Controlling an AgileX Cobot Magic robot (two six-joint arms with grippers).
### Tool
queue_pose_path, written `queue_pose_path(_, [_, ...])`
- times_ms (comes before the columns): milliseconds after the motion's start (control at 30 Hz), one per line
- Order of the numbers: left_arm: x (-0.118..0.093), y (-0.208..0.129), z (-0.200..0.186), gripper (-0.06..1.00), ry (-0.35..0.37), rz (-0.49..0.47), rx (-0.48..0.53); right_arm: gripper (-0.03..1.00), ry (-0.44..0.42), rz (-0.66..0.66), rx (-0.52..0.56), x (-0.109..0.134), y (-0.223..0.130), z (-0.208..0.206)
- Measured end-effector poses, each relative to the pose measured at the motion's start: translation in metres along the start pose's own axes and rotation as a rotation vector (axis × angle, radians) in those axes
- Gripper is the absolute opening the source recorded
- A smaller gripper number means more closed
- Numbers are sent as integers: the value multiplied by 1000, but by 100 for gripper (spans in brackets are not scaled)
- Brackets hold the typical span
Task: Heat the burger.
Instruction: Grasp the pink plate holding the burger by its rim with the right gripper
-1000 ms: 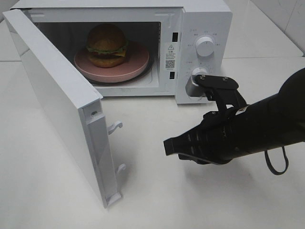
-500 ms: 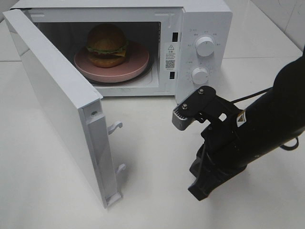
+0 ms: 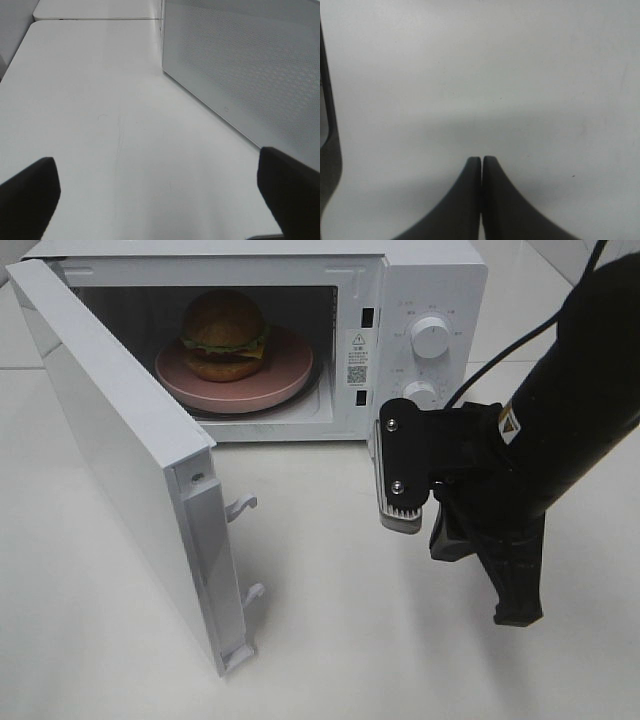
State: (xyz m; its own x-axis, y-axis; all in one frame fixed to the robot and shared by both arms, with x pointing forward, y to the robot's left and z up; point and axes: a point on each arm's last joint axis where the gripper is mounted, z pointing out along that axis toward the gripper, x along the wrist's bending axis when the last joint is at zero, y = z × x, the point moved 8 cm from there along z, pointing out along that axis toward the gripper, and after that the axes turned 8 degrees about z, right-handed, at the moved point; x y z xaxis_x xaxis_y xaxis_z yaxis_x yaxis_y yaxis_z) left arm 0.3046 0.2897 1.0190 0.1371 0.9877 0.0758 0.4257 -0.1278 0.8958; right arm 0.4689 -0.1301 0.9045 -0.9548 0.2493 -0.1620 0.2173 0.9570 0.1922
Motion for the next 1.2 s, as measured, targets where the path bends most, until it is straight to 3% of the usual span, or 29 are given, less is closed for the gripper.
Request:
queue_pose_path(33, [0, 0, 0, 99, 0, 0, 0, 1, 0, 0, 0, 0, 0, 0])
queue_pose_path(200, [0, 0, 0, 99, 0, 0, 0, 4, -49, -251, -13, -15, 11, -13])
queue_pose_path(433, [0, 0, 0, 99, 0, 0, 0, 13, -98, -385, -34, -27, 22, -24])
queue_pose_path(500, [0, 0, 0, 99, 0, 0, 0, 19, -118, -426, -48, -30, 27, -26])
queue_pose_path(567, [0, 0, 0, 99, 0, 0, 0, 34, -150, -474, -70, -34, 32, -28])
queue_pose_path(600, [0, 0, 0, 99, 0, 0, 0, 34, -150, -474, -70, -34, 32, -28])
queue_pose_path(633, [0, 0, 0, 99, 0, 0, 0, 46, -179, -498, -89, -38, 37, -29])
queue_pose_path(700, [0, 0, 0, 99, 0, 0, 0, 50, -191, -504, -97, -39, 39, -29])
queue_pose_path(733, [0, 0, 0, 99, 0, 0, 0, 61, -212, -513, -112, -42, 42, -30])
queue_pose_path(767, [0, 0, 0, 99, 0, 0, 0, 61, -212, -513, -112, -42, 42, -30])
queue_pose_path(800, [0, 0, 0, 99, 0, 0, 0, 72, -221, -517, -119, -43, 44, -31])
queue_pose_path(867, [0, 0, 0, 99, 0, 0, 0, 77, -224, -517, -121, -44, 44, -31])
queue_pose_path(900, [0, 0, 0, 99, 0, 0, 0, 84, -227, -517, -123, -44, 45, -31])
queue_pose_path(1000, [0, 0, 0, 99, 0, 0, 0, 90, -230, -510, -124, -45, 45, -31])
queue_pose_path(1200, [0, 0, 0, 99, 0, 0, 0, 91, -264, -505, -113, -51, 44, -32])
